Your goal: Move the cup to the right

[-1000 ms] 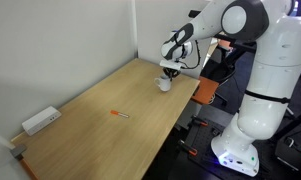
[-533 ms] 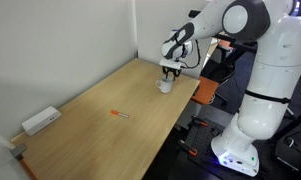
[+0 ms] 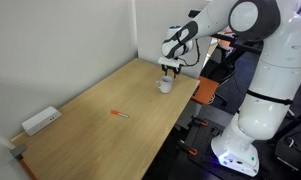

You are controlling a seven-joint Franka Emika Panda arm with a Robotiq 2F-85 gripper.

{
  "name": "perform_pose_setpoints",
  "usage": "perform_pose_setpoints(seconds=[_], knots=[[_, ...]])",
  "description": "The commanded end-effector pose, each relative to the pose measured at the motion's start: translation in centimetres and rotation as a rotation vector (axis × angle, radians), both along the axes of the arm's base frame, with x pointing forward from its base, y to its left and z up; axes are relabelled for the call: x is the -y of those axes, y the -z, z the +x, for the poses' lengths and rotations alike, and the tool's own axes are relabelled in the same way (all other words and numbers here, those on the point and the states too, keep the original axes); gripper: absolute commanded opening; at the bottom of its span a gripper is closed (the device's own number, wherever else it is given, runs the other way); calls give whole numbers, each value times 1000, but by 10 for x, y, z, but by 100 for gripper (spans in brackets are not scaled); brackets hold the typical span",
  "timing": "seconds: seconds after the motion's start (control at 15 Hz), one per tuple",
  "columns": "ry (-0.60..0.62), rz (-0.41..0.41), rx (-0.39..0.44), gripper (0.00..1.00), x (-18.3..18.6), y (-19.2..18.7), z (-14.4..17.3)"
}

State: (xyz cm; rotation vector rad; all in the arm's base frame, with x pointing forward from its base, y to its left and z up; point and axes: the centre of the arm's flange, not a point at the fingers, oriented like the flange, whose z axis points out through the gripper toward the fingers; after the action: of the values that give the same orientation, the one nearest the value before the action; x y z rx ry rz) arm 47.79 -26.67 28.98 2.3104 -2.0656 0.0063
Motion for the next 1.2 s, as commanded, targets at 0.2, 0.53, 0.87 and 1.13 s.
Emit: perform_pose_setpoints(seconds=[0.2, 0.53, 0.87, 1.13], knots=[[-141, -123, 67, 96, -62, -58, 0], [-335, -190, 114, 100, -106, -99, 20], [-588, -216, 170, 100, -148, -129, 39], [-740, -238, 193, 100, -165, -144, 47]])
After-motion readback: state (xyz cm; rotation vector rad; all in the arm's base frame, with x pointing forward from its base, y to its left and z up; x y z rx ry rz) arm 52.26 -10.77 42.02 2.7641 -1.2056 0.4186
